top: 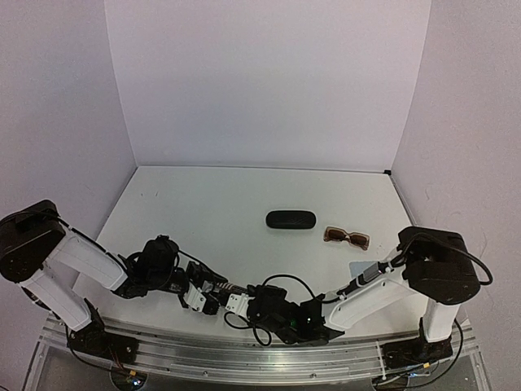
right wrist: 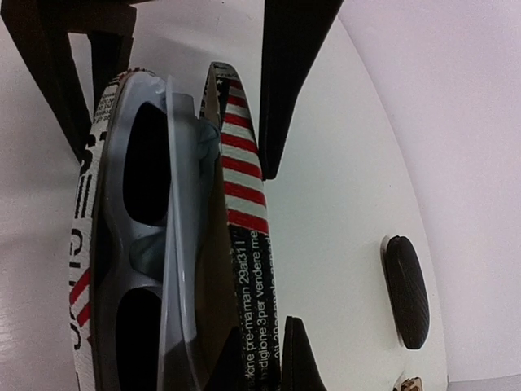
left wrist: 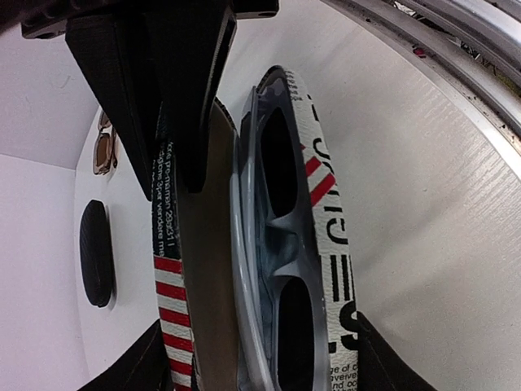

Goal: Organize the sunglasses
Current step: Close the sunglasses case at the center of the board.

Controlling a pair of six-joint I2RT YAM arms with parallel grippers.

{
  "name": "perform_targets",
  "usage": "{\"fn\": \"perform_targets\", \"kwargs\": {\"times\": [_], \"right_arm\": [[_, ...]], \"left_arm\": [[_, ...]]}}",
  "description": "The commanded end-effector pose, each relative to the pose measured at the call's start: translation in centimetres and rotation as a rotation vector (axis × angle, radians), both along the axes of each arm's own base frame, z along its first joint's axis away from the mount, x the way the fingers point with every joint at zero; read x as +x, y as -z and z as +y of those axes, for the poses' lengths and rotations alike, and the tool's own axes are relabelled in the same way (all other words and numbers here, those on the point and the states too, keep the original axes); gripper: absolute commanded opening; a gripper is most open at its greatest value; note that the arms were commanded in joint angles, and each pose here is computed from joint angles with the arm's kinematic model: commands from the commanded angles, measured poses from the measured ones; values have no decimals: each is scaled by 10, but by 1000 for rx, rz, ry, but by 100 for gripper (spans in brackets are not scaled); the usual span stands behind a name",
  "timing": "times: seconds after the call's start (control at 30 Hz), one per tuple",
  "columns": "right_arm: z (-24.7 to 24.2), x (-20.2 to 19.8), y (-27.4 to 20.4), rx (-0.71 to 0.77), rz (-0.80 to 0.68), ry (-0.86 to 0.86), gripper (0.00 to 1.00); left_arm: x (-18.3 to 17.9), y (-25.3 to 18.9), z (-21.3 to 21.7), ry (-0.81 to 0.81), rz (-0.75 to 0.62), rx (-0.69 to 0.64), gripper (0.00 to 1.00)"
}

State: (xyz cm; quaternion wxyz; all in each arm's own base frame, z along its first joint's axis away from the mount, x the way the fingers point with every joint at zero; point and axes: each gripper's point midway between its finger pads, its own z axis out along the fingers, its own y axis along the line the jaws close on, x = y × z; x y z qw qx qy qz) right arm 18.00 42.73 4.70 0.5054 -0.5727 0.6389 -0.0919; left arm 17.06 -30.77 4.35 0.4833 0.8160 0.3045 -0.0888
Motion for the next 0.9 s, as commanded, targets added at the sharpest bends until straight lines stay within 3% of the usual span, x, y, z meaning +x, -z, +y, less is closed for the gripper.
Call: {"fn": "perform_targets", "kwargs": {"times": [0.0,0.17,0.3,0.57,0.87], "right_arm": [[-1,5,-7,12,-5,26,14],[14,1,-62,139,5,-12,42],[22,-5,-85,177,48,-44,54],[28,-11,-102,196,79,-87,66],[35,-20,-128,263,118,-136,76]], "left_arm": [[-8,20,14,-3,19,77,62],[-4,19,13,-32,39,85,60],[-3,19,13,-46,48,83,59],[5,15,10,-90,64,77,47],[16,15,12,-158,70,96,24]]}}
